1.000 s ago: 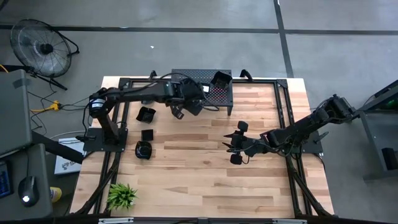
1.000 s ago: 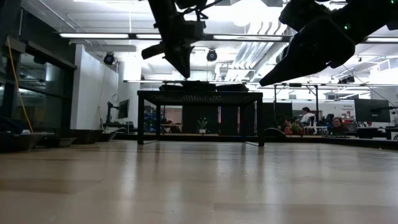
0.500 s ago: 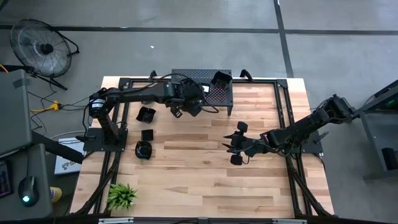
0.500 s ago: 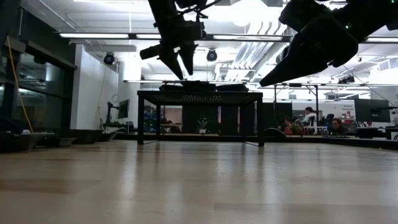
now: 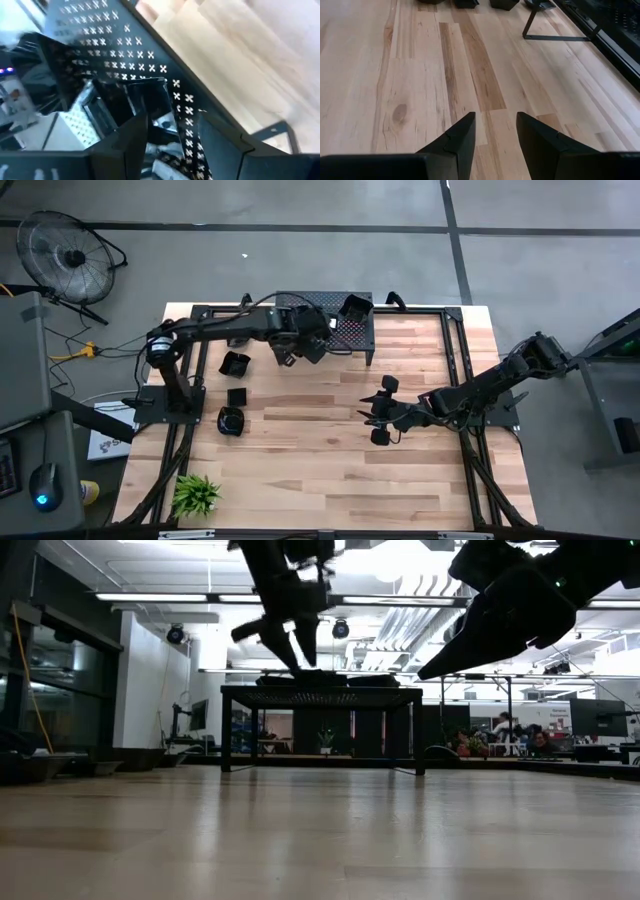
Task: Pick & Place Mini shaped plates
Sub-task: Adjust the black stacked square plate
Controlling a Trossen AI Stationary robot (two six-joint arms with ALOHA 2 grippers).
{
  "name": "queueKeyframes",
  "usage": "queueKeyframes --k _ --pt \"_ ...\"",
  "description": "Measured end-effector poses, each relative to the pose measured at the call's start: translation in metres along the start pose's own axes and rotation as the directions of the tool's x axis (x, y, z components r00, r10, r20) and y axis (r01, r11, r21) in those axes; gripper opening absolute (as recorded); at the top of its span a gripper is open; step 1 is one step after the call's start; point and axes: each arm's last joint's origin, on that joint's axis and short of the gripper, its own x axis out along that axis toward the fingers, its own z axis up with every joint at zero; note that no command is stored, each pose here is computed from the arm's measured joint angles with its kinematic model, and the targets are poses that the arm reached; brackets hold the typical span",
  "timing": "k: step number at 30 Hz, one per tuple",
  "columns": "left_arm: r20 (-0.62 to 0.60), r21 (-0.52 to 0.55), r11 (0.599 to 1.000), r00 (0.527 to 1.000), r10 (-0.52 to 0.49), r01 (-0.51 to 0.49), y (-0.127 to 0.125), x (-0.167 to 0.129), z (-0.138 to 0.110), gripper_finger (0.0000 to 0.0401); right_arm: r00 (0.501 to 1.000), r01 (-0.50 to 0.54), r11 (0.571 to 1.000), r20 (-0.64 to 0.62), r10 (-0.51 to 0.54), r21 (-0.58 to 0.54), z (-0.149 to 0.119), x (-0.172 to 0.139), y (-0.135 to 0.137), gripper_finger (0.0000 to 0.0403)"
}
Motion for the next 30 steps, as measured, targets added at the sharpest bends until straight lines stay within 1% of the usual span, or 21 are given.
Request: queueKeyframes --k 3,6,11,15,19,22,30 --pt "-0.014 -0.004 1.000 1.000 -0.016 0.016 -0.0007 0.0059 -0.0026 0.0170 1.000 -0.003 1.000 -0.002 0.003 0.004 -0.0002 0.0000 0.0001 0.0138" --pt "0.004 -0.019 0.999 0.999 0.032 -0.032 0.0042 0.0012 -0.0015 0.0170 1.000 -0.005 1.000 -0.015 0.005 0.008 -0.0016 0.0000 -0.0001 0.0138" --pt "0.020 -0.019 1.000 1.000 -0.009 0.009 0.0026 0.0022 -0.0059 0.0163 1.000 0.004 1.000 -0.016 -0.004 0.008 -0.0019 0.0000 -0.0004 0.0138" --pt "0.012 -0.021 0.999 0.999 -0.030 0.030 0.0019 0.0101 -0.0073 0.0133 1.000 0.003 1.000 -0.016 -0.003 0.008 -0.0017 0.0000 -0.0003 0.0138" --pt "0.028 -0.021 0.999 0.999 -0.029 0.030 0.0022 0.0084 -0.0063 0.0098 1.000 0.002 1.000 -0.016 -0.002 0.008 -0.0018 0.0000 -0.0003 0.0138" --pt "0.010 -0.021 0.999 1.000 -0.023 0.024 0.0024 0.0088 -0.0070 0.0075 1.000 0.002 1.000 -0.016 -0.002 0.008 -0.0019 0.0000 -0.0003 0.0138" --pt "0.005 -0.019 0.999 1.000 -0.029 0.030 0.0016 0.0087 -0.0072 0.0031 1.000 0.011 1.000 -0.014 -0.011 0.008 -0.0018 0.0000 -0.0006 0.0138"
